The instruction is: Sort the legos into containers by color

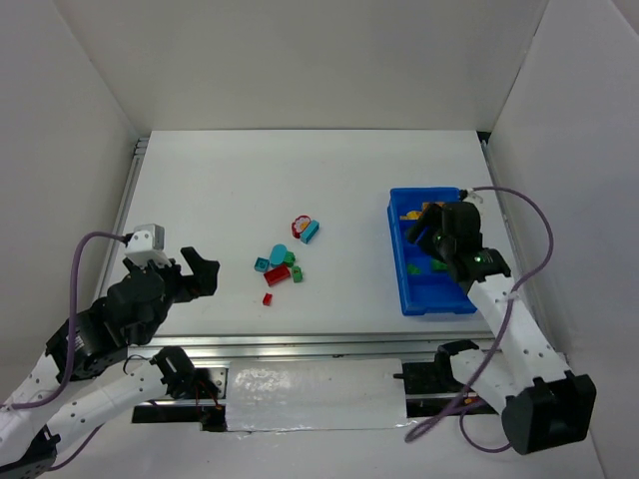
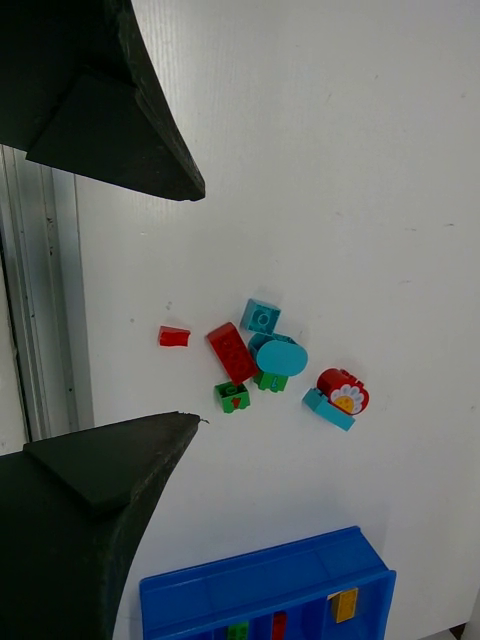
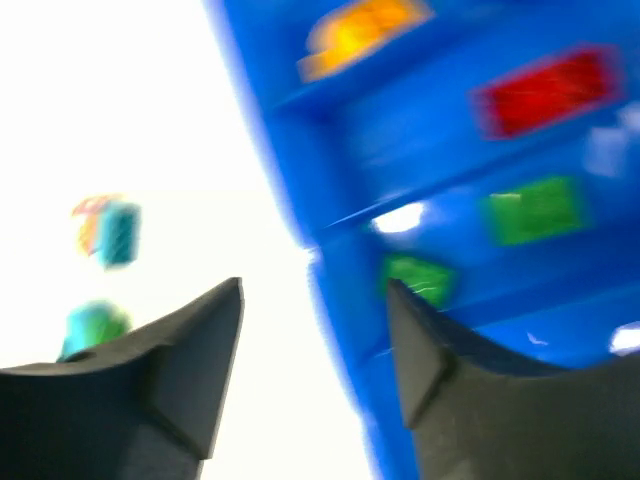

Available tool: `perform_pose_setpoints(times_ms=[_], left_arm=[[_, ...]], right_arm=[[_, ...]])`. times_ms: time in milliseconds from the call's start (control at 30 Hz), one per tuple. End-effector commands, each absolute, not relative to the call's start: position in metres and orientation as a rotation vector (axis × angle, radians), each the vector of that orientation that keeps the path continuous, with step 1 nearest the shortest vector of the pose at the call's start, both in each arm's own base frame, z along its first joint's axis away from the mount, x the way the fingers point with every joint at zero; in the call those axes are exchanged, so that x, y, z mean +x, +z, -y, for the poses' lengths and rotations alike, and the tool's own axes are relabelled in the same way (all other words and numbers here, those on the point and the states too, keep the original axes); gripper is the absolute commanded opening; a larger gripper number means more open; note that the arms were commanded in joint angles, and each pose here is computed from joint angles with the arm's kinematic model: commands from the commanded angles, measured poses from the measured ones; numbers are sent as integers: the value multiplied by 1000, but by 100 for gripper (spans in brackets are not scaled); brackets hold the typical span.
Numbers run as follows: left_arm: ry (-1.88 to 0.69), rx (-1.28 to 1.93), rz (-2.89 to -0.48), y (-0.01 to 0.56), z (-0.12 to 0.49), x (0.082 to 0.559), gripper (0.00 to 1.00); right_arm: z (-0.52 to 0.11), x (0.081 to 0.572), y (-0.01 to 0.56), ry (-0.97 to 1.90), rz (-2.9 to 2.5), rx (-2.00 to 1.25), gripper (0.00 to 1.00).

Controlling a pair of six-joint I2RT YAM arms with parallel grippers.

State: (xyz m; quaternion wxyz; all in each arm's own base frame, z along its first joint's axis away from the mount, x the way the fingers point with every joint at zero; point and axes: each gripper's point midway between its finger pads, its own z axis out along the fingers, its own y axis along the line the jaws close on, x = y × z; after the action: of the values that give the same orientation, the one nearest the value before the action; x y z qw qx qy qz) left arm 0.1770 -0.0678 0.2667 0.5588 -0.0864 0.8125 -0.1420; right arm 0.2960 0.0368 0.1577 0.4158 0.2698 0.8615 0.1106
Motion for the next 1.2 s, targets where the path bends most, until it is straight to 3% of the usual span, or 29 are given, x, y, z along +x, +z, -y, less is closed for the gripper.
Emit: perform_pose_setpoints(times_ms=[0, 167, 533, 900, 1167], left_arm=[[-334, -198, -1890, 276, 70, 181, 100], [-327, -217, -1887, 276, 67, 181, 99], [-307, -211, -1904, 273, 69, 183, 100], [-325, -209, -1894, 275, 69, 182, 100], [-329, -206, -1893, 275, 69, 181, 100]], right_arm=[[-108, 289, 197, 510, -2121, 364, 73], [-186, 275, 182, 572, -2248, 77, 78], [-326, 280, 106, 267, -2473, -343, 71], [-349, 288, 59, 179, -2538, -403, 69], [-351, 290, 30, 156, -2570, -429, 52]])
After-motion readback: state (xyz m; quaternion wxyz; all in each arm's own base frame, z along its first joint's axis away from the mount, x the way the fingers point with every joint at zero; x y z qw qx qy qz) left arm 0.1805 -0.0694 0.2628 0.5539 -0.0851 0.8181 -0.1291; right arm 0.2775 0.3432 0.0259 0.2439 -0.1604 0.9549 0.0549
